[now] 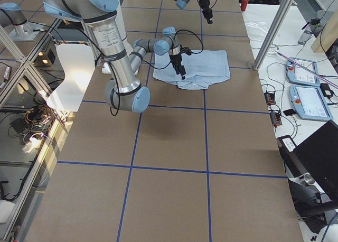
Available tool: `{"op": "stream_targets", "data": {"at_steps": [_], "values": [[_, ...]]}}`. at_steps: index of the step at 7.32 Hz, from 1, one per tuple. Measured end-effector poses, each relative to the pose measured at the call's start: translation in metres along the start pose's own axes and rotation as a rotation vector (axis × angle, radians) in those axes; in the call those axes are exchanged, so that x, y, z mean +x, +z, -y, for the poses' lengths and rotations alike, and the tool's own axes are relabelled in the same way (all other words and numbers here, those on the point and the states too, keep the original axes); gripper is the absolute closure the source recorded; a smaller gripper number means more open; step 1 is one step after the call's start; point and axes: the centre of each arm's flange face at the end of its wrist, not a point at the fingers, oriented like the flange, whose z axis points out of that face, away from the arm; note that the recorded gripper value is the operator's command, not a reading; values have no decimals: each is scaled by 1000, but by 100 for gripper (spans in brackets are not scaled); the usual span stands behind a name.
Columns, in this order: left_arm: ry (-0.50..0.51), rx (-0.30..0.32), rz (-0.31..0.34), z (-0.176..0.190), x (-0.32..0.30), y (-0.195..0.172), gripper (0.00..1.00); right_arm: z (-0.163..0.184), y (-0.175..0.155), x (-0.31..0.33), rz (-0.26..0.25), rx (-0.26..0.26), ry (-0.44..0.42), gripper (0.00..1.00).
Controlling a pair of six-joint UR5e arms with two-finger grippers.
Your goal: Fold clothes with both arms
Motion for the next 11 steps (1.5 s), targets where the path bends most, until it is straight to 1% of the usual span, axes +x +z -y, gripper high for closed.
{"op": "stream_targets", "data": {"at_steps": [1,2,3,4,5,6,7,8,9,10,11], "values": [[0,0,0,0,0,0,50,30,12,-2,-7,14,21,0],[0,0,-1,0,0,0,50,57,22,1,-23,14,38,0],[0,0,-2,0,1,-1,50,75,30,12,-36,7,49,0],[1,0,-4,-1,2,-2,50,83,40,31,-50,-9,47,0],[2,1,-8,-1,4,-3,50,82,51,52,-59,-28,33,0],[4,1,-9,-1,5,-3,50,75,57,73,-50,-47,21,0],[5,0,-11,-2,6,-4,50,67,52,89,-30,-51,21,0],[7,0,-14,-2,7,-5,50,64,38,97,-3,-43,32,0],[9,0,-18,-3,9,-7,50,57,24,100,23,-34,68,0],[11,0,-24,-4,11,-9,50,38,8,100,60,-34,155,0],[14,1,-30,-4,13,-11,50,13,-10,91,111,-45,290,1]]}}
